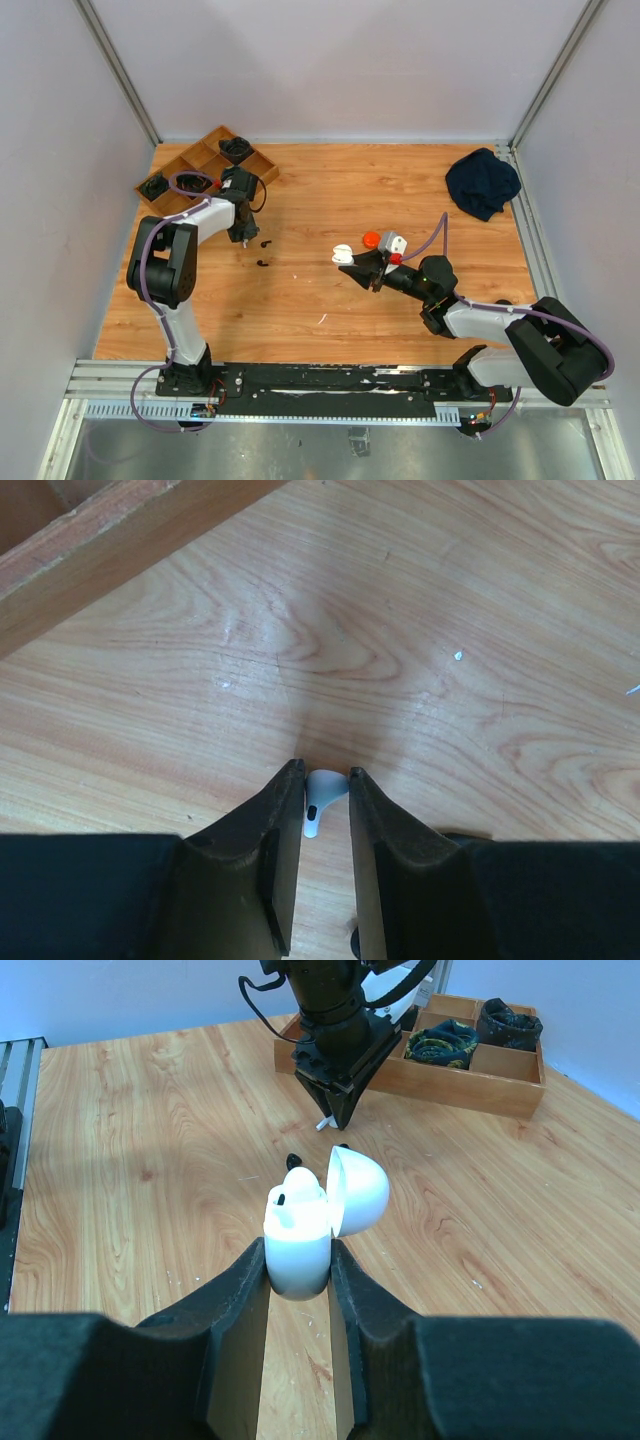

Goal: Insert the wireless bluetooth earbuds into the charging case
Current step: Pick up the earbud from the center of the board.

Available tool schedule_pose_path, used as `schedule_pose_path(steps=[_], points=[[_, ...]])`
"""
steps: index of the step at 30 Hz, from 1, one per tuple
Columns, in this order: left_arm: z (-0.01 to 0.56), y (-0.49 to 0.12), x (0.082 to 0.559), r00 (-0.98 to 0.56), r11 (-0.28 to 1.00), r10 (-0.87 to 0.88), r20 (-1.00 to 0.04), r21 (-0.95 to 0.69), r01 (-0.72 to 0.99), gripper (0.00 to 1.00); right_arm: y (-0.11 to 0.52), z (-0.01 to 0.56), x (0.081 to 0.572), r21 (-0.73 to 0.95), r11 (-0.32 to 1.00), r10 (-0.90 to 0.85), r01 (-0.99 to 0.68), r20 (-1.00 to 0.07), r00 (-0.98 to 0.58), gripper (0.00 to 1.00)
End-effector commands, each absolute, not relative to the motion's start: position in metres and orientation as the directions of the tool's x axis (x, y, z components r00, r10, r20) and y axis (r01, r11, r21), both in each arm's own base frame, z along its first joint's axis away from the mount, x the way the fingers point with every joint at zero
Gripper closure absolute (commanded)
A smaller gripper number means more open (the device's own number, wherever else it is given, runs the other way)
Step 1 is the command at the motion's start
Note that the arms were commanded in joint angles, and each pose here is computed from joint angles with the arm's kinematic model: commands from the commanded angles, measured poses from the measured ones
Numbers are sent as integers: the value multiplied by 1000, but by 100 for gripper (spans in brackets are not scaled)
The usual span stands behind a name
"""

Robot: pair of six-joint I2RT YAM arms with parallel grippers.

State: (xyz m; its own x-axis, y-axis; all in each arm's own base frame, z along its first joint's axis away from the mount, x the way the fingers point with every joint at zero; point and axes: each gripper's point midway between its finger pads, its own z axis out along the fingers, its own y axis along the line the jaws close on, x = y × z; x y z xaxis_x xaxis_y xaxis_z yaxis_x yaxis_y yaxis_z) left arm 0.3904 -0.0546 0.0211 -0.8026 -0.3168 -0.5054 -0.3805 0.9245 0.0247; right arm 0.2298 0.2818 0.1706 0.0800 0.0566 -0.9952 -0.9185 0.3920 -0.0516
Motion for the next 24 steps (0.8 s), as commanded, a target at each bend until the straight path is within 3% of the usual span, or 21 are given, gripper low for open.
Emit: schedule_pose_path(steps=[1,12,24], points=[[15,-54,384,-826,929,-309,-472,35,-368,71,283,180,229,-64,393,81,-917,-991,103,85],[39,-66,379,-798,938,-325,-508,-66,-340,82,283,187,227,-76,390,90,-918,-989,120,85],[114,-102,370,-685,955,-296,-666,-190,-228,83,288,198,226,-85,380,96,-921,-987,130,85]])
